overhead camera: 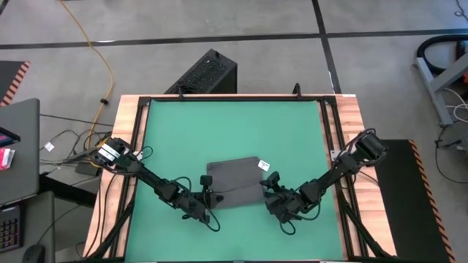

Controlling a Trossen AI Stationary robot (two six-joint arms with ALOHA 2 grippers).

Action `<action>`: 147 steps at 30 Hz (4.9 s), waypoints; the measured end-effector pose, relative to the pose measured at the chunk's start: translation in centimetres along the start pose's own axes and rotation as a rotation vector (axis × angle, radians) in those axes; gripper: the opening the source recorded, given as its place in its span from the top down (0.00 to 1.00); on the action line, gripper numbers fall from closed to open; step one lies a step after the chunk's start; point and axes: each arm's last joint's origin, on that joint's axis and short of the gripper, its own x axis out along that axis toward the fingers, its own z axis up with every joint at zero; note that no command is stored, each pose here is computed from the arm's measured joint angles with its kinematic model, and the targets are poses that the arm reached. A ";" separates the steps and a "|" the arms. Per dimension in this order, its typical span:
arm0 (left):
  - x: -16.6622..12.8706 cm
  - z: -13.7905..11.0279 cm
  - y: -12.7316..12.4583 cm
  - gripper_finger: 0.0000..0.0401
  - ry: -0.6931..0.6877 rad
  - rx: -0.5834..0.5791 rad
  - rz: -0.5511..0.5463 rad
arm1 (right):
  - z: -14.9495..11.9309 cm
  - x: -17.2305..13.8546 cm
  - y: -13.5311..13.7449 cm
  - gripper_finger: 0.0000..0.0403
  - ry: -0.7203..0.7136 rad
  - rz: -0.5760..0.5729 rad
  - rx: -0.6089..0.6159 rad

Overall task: Roll towel
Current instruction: Roll the gray towel

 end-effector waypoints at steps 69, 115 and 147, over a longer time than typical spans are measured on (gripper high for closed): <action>0.0 0.1 0.0 1.00 -0.013 -0.004 0.002 | 0.4 -0.7 0.6 0.26 -0.194 0.075 -0.027; -0.3 1.5 -0.5 1.00 -0.039 -0.099 -0.176 | 0.6 -0.5 -3.1 0.88 -0.130 0.480 0.730; -5.5 5.6 0.0 1.00 -0.215 -0.275 -0.432 | -2.0 3.8 -4.8 0.88 0.226 0.584 1.351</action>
